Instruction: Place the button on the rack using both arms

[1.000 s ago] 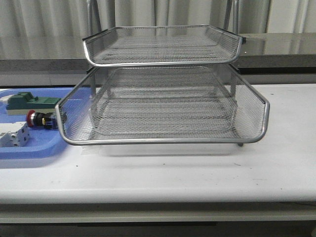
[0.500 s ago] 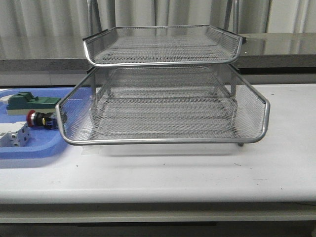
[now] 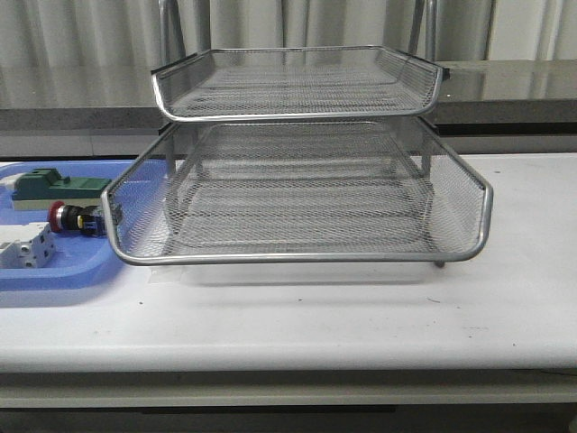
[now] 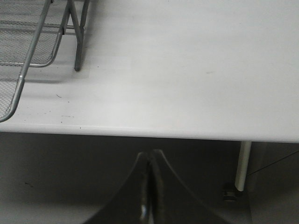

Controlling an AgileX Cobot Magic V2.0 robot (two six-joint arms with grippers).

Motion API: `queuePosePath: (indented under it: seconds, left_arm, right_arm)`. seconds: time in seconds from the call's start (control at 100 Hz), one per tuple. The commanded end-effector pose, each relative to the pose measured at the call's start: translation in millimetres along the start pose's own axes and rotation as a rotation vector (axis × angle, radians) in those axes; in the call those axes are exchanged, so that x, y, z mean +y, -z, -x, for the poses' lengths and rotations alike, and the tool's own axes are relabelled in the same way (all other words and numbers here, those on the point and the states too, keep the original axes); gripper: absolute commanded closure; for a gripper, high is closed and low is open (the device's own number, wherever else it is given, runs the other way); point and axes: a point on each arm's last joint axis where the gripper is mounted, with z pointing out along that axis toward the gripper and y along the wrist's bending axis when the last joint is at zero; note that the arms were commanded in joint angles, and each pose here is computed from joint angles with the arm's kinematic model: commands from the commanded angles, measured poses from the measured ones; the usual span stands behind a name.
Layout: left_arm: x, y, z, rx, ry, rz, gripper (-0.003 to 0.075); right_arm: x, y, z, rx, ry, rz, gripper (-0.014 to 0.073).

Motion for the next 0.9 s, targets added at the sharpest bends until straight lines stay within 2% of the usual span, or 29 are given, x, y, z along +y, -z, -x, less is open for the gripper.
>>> queuePosePath:
  seconds: [0.0,0.25,0.41,0.58,0.66,0.89]
  left_arm:
    - [-0.9,1.6,-1.8,-0.08,-0.002,-0.01,0.0741]
    - [-0.9,1.6,-1.6,-0.083,-0.002,-0.01,0.0741]
    - [-0.7,3.1,9.4,-0.171,0.023,-0.011,0.0741]
    - [1.2,5.0,31.7,-0.203,0.181,-0.013,0.0741]
    - [0.9,2.9,44.9,-0.153,0.237,-0.022,0.0741]
    - [-1.4,-23.0,98.8,0.044,0.254,-0.044,0.0741]
  right_arm:
    - [-0.7,6.5,12.7,-0.088,0.009,-0.004,0.0663]
    - [-0.7,6.5,12.7,-0.088,0.009,-0.004,0.0663]
    - [-0.7,6.5,12.7,-0.088,0.009,-0.004,0.0663]
    - [-0.7,6.5,12.7,-0.088,0.009,-0.004,0.0663]
    - [-0.7,6.5,12.7,-0.088,0.009,-0.004,0.0663]
    - [-0.7,6.5,12.7,-0.088,0.009,-0.004,0.0663]
